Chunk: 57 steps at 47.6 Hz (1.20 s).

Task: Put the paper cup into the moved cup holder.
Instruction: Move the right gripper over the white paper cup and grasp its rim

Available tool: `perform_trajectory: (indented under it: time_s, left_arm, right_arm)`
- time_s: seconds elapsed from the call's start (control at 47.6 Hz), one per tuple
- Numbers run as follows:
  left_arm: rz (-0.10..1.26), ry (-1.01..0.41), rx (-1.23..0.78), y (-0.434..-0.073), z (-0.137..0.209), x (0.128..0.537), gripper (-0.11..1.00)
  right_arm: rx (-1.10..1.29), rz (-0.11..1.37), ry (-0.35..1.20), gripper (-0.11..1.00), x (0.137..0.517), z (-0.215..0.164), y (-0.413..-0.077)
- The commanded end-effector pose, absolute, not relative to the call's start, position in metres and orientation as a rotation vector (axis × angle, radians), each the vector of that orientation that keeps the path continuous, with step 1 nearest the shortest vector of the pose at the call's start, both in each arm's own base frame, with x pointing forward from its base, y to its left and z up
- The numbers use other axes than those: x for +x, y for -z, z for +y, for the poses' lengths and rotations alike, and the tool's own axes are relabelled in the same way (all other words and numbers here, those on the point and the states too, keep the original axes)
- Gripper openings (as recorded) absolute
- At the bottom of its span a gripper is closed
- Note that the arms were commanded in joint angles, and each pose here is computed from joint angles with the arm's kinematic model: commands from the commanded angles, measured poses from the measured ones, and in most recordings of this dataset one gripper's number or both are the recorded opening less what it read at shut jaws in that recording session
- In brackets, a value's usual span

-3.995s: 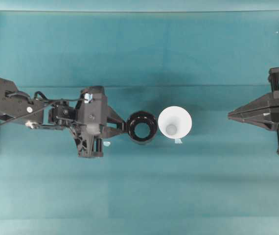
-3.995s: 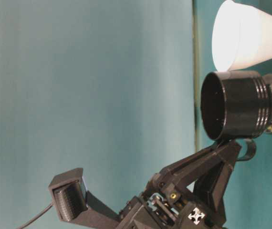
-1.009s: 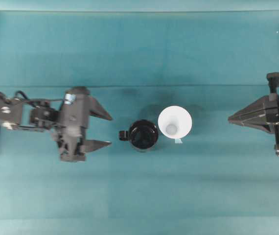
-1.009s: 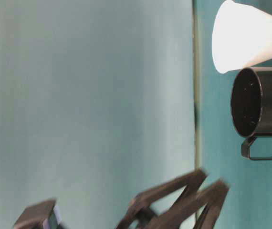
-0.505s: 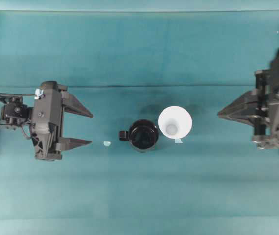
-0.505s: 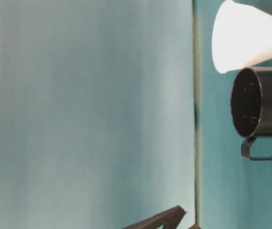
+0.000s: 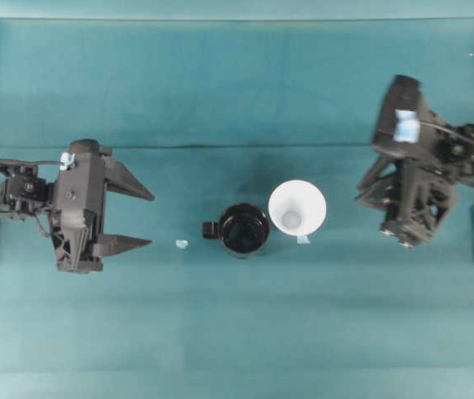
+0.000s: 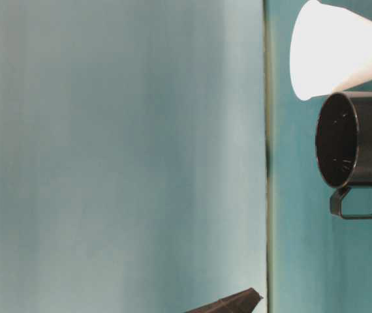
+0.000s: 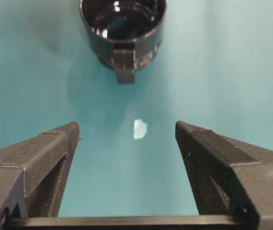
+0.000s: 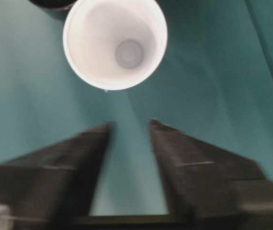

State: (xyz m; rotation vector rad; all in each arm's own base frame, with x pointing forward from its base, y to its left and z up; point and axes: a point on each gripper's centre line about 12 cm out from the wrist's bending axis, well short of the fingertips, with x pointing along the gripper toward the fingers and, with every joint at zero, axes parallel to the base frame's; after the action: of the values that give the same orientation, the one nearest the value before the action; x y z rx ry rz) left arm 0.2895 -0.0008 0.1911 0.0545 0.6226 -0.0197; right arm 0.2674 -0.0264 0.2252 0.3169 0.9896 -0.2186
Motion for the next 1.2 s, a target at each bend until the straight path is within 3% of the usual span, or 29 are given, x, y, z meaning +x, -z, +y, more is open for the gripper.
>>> perform_trajectory:
  time_s: [0.0,0.105,0.189,0.568,0.946,1.177]
  left_arm:
    - [0.606,0.022,0.058,-0.196,-0.001,0.291,0.84]
    - [0.606,0.022,0.058,-0.196,-0.001,0.291,0.83]
    - [0.607,0.022,0.058,-0.196,-0.001,0.291,0.83]
    - [0.613,0.022,0.058,-0.193,-0.001,0.289,0.83]
    - [0.616,0.021,0.057,-0.193,-0.001,0.290,0.83]
    - [0.618,0.020,0.058,-0.192,-0.001,0.290,0.83]
  right_arm:
    - [0.330,0.980,0.230,0.64,0.278,-0.030,-0.235]
    - [0.332,1.006,0.242,0.87,0.287,-0.034,-0.234]
    - [0.336,1.014,0.252,0.93,0.297,-0.038,-0.236]
    - [0.367,1.124,0.309,0.92,0.330,-0.060,-0.218]
    - [0.380,1.195,0.322,0.92,0.343,-0.064,-0.178]
    - [0.376,1.203,0.325,0.92,0.346,-0.066,-0.170]
